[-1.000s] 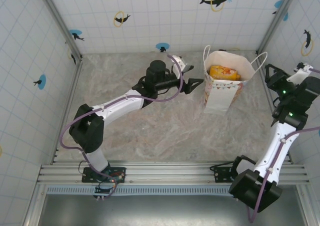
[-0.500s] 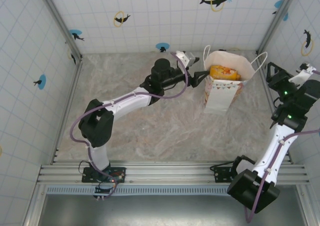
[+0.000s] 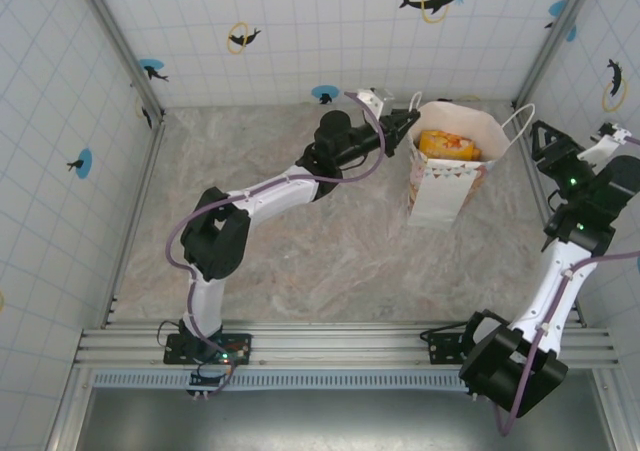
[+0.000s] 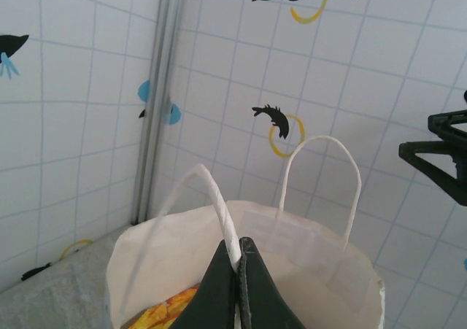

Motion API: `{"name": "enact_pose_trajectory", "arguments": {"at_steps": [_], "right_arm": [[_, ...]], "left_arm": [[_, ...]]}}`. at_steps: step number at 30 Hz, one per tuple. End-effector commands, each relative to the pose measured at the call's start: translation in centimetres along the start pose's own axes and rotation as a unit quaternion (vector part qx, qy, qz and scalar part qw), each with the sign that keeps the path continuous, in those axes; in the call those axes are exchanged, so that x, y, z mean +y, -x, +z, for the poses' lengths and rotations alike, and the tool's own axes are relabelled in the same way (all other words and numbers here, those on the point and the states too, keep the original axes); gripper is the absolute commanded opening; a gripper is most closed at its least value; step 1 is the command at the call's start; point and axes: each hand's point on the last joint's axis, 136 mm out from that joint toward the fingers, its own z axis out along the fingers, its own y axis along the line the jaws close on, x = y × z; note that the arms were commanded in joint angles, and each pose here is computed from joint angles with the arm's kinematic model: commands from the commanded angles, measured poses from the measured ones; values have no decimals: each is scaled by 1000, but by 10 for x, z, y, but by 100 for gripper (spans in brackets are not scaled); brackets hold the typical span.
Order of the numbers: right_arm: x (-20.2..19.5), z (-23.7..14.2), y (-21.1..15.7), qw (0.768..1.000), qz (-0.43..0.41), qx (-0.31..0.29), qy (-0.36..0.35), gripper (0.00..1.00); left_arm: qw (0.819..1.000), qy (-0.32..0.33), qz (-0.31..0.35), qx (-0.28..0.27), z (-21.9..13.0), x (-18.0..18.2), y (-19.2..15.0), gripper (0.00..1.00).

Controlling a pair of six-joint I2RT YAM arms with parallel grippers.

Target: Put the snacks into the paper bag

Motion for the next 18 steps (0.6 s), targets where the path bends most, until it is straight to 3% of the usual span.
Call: {"name": "enact_pose_trajectory", "arguments": {"at_steps": [1,16,17,18], "right_arm": [[-5,7,2,1000,15,4,5,55],[-2,54,-11,996,39,50,61,55],[0,56,-10,996,38,49,67,50],[1,58,-8,996,36,47,71,37]], "left_arm": [[999,-5,-4,-40,0,-7,26,0],[999,-12,16,-30,-10,-15,24,0],[999,-12,17,-29,-10,-15,25,0],[999,-10,18,-29,-11,-15,26,0]]}}
